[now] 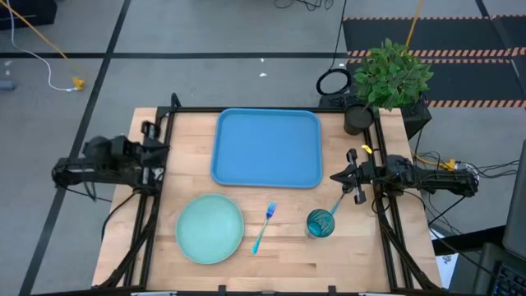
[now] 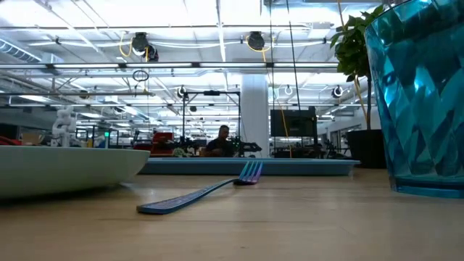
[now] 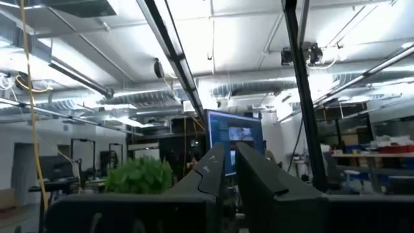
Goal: Pick and place plate/cup/fork/spoon on tray
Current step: Put the cup on the top right of the blue tray
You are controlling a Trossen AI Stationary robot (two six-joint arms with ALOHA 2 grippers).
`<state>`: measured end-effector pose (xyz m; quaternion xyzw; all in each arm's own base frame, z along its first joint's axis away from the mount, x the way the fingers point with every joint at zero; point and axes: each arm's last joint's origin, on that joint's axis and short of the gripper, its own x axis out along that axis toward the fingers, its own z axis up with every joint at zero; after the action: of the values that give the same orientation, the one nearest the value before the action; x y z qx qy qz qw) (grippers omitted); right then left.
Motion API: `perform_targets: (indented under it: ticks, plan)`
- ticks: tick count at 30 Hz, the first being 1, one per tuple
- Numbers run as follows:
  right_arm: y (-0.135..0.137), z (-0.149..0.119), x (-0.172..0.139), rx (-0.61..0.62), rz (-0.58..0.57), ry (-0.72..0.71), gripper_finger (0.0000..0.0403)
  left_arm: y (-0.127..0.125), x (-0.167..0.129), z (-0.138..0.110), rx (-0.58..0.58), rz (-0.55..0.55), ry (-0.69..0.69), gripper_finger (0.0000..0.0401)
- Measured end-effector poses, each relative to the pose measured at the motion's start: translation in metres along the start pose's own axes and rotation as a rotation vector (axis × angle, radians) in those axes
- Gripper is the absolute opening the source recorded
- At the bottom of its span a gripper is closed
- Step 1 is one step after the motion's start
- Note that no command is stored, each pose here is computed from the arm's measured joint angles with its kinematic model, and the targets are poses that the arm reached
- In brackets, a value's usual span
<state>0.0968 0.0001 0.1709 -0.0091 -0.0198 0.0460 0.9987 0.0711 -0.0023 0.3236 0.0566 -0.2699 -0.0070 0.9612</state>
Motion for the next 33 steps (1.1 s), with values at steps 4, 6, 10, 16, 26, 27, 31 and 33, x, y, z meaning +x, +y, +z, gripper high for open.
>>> perform_targets:
  ticks: [4, 6, 10, 16, 26, 27, 31, 33]
  plan:
    - [0.000, 0.004, 0.000, -0.004, 0.000, -0.039, 0.0000, 0.003, 0.032, 0.025, 0.042, -0.046, 0.090, 0.0042]
    - [0.000, 0.006, 0.000, -0.002, -0.001, -0.062, 0.0000, 0.004, 0.052, 0.036, 0.050, -0.079, 0.150, 0.0042]
    - [0.000, 0.009, 0.000, 0.029, 0.000, -0.097, 0.0000, 0.005, 0.095, 0.045, 0.073, -0.131, 0.319, 0.0041]
    - [0.000, 0.016, -0.001, 0.095, 0.006, -0.167, 0.0000, -0.001, 0.162, 0.039, 0.151, -0.221, 0.504, 0.0006]
    - [0.000, 0.018, -0.002, 0.215, 0.016, -0.185, 0.0000, -0.024, 0.252, 0.008, 0.174, -0.333, 0.639, 0.0003]
    - [0.000, 0.019, -0.002, 0.216, 0.017, -0.191, 0.0000, -0.027, 0.260, 0.002, 0.173, -0.341, 0.646, 0.0003]
    - [0.000, 0.020, -0.002, 0.215, 0.018, -0.203, 0.0000, -0.042, 0.287, -0.019, 0.163, -0.377, 0.684, 0.0013]
    - [0.000, 0.020, -0.002, 0.214, 0.019, -0.208, 0.0000, -0.049, 0.298, -0.033, 0.161, -0.405, 0.746, 0.0014]
